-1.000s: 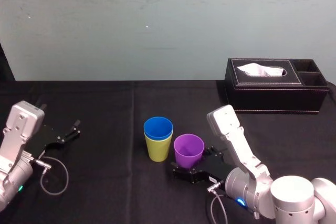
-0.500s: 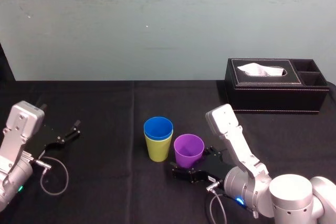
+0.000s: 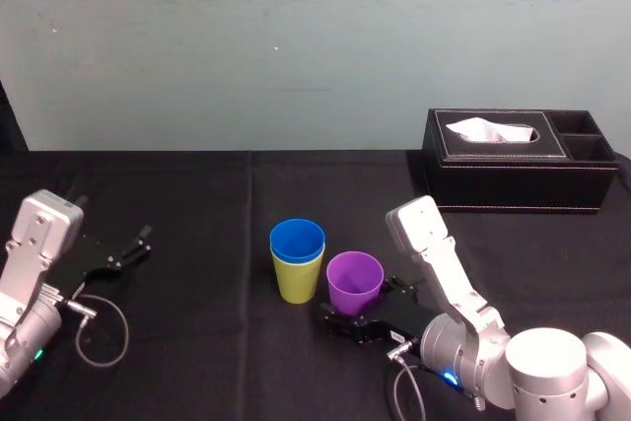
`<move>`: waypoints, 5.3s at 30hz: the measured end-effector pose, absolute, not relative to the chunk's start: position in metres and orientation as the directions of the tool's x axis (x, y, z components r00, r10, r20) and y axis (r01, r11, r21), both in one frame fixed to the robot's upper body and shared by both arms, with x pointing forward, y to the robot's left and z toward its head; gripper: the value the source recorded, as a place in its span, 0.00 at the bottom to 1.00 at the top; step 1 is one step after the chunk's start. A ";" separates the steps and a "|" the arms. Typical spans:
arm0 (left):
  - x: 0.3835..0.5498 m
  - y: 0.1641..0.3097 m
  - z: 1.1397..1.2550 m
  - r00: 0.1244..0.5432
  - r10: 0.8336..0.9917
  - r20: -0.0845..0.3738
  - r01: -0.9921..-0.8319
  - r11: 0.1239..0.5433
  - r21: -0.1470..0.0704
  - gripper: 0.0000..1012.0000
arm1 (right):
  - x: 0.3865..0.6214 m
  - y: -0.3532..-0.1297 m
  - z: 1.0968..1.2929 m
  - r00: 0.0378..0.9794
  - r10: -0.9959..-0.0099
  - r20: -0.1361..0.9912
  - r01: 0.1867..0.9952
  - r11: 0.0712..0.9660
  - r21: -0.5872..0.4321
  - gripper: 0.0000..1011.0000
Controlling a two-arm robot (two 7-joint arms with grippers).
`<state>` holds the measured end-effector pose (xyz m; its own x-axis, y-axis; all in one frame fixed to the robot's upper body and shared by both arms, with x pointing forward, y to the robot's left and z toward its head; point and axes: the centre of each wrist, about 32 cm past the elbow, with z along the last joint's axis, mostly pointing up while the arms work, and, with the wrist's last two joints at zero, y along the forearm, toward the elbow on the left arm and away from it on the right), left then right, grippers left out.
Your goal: Stack the three plastic cups sequentially using one hand.
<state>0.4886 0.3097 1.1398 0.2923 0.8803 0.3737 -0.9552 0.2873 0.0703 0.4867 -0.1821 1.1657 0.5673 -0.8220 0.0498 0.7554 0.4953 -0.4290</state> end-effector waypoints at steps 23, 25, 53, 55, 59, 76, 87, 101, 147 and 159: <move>0.489 0.310 1.140 0.292 0.880 0.374 -0.955 0.287 0.070 0.99 | 0.485 -0.183 1.169 0.569 -0.819 0.070 0.760 0.492 -0.425 0.70; 0.489 0.310 1.140 0.292 0.880 0.374 -0.955 0.287 0.070 0.99 | 0.485 -0.184 1.171 0.569 -0.819 0.075 0.761 0.491 -0.424 0.70; 0.489 0.310 1.140 0.292 0.880 0.374 -0.955 0.287 0.070 0.99 | 0.501 -0.179 1.256 0.587 -0.802 0.109 0.774 0.517 -0.365 0.70; 0.489 0.310 1.140 0.292 0.880 0.374 -0.955 0.287 0.070 0.99 | 0.503 -0.176 1.260 0.593 -0.798 0.111 0.771 0.523 -0.364 0.70; 0.489 0.310 1.140 0.292 0.880 0.374 -0.955 0.287 0.070 0.99 | 0.506 -0.170 1.264 0.598 -0.794 0.108 0.767 0.528 -0.363 0.70; 0.489 0.310 1.140 0.292 0.880 0.374 -0.955 0.287 0.070 0.99 | 0.522 -0.150 1.258 0.625 -0.778 0.065 0.737 0.561 -0.376 0.70; 0.489 0.310 1.140 0.292 0.880 0.374 -0.955 0.287 0.070 0.99 | 0.524 -0.145 1.253 0.636 -0.769 0.062 0.731 0.574 -0.368 0.70; 0.489 0.310 1.140 0.292 0.880 0.374 -0.955 0.287 0.070 0.99 | 0.528 -0.138 1.246 0.630 -0.774 0.067 0.737 0.567 -0.368 0.70; 0.489 0.310 1.140 0.292 0.880 0.374 -0.955 0.287 0.070 0.99 | 0.534 -0.135 1.231 0.625 -0.778 0.059 0.732 0.558 -0.391 0.70; 0.489 0.310 1.140 0.292 0.880 0.374 -0.955 0.287 0.070 0.99 | 0.534 -0.135 1.231 0.625 -0.778 0.060 0.732 0.558 -0.391 0.85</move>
